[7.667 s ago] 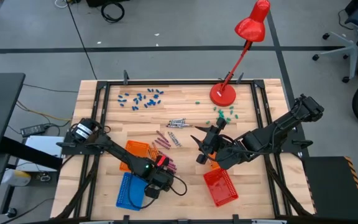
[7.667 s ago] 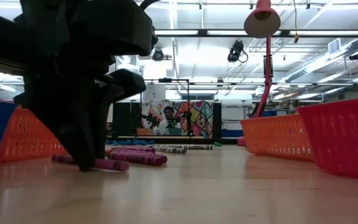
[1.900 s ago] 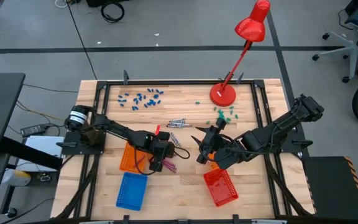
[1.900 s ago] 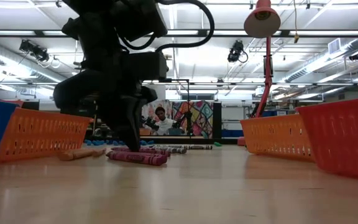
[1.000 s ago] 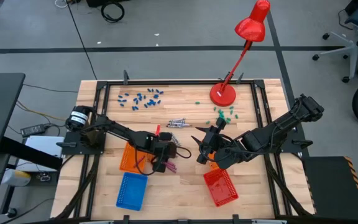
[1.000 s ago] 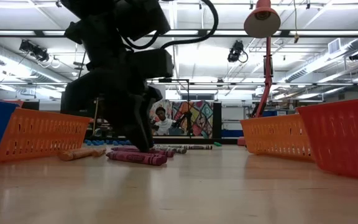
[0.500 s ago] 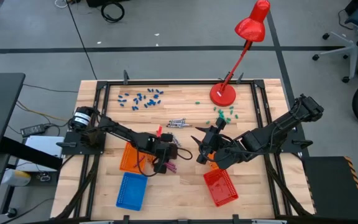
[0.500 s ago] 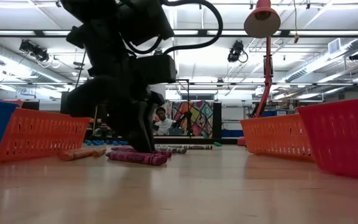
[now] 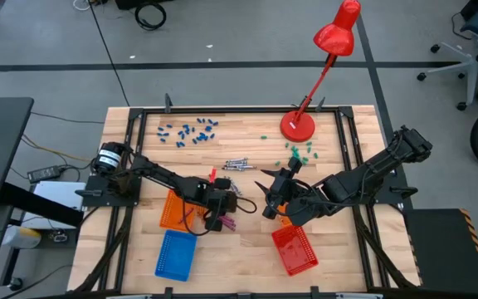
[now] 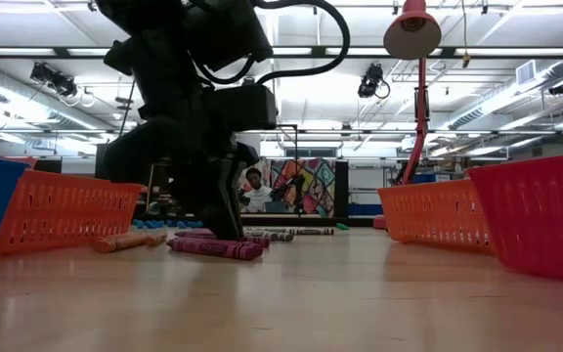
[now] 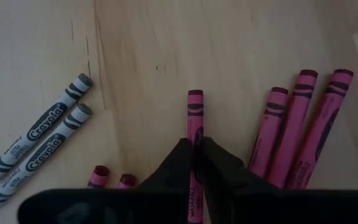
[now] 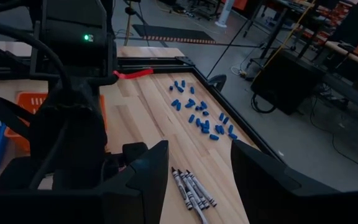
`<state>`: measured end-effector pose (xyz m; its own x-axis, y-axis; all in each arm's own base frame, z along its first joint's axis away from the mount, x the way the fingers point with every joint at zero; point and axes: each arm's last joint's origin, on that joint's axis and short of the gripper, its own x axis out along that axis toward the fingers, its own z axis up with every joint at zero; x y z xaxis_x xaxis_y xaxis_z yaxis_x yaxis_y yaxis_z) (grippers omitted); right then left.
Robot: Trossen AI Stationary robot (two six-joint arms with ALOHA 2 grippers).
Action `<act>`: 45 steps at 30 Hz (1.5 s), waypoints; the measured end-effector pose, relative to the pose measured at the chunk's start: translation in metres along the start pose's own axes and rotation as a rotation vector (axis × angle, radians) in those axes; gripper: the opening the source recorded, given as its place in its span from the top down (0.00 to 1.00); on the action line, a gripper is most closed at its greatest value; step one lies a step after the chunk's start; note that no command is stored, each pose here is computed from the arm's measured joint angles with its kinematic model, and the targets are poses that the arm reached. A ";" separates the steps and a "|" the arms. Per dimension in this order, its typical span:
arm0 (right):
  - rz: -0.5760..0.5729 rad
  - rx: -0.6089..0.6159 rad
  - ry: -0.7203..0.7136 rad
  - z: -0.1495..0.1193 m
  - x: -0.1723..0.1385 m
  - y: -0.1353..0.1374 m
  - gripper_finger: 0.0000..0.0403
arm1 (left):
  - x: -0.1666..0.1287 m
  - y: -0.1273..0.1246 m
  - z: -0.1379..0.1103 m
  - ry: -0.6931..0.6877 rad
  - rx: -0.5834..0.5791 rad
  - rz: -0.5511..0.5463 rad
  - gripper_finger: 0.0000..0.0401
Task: Sort crayons
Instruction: Put the red crayon into the left orange bin
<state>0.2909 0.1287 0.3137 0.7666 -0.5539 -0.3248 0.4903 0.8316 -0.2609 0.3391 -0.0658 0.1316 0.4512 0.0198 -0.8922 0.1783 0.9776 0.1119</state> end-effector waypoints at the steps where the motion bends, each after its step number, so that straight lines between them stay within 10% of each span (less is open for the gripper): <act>1: 0.000 0.000 0.000 0.000 0.000 0.000 0.56 | -0.002 0.000 0.000 -0.004 -0.001 0.000 0.93; 26: 0.017 -0.003 0.008 -0.001 0.000 0.000 0.56 | -0.082 -0.006 0.044 0.129 0.034 -0.017 0.92; 45: 0.019 -0.002 0.010 -0.001 0.000 0.001 0.56 | -0.124 -0.046 0.012 0.424 0.116 0.047 0.92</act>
<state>0.2909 0.1291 0.3127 0.7713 -0.5386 -0.3392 0.4750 0.8418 -0.2565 0.2849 -0.1157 0.2423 0.0668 0.1711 -0.9830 0.2737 0.9442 0.1830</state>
